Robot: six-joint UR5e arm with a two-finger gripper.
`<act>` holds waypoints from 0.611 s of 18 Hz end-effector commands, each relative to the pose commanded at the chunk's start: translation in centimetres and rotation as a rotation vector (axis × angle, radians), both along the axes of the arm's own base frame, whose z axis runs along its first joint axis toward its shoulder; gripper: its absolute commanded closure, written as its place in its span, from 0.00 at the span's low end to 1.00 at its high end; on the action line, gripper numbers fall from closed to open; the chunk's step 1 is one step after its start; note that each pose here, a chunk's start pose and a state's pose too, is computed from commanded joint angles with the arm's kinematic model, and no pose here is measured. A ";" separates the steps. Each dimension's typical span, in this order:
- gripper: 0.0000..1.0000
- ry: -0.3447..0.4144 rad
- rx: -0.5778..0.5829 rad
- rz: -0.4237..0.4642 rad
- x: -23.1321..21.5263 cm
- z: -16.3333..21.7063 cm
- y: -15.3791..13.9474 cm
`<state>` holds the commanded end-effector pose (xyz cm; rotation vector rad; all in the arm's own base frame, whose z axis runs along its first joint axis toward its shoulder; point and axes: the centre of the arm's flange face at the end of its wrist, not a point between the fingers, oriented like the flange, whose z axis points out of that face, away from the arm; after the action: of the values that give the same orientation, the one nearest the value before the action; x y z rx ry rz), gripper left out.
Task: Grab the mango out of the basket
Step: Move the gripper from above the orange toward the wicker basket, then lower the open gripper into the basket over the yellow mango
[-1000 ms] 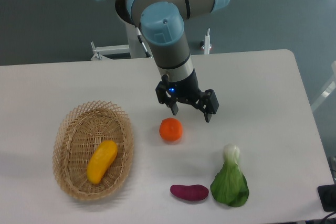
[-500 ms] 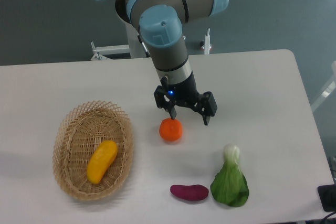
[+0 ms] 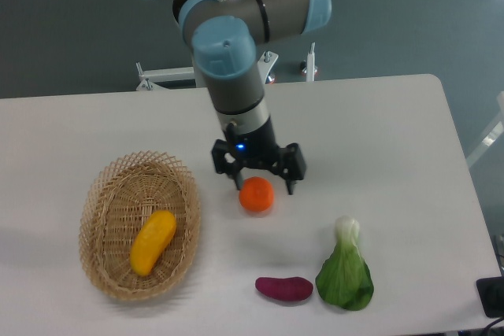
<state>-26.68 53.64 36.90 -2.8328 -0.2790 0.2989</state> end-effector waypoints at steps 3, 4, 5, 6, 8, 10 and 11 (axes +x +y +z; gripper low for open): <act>0.00 -0.050 0.001 0.012 5.9 -1.7 2.6; 0.00 -0.121 -0.003 0.034 9.6 -5.4 6.0; 0.00 -0.125 -0.003 0.020 10.6 -6.0 6.6; 0.00 -0.129 -0.012 0.006 11.4 -7.0 7.0; 0.00 -0.134 -0.025 -0.005 11.7 -8.9 7.7; 0.00 -0.126 -0.012 -0.024 12.2 -10.5 8.7; 0.00 -0.125 -0.016 -0.030 12.4 -10.9 8.8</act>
<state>-14.27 62.45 26.02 -2.8730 -0.2613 0.1183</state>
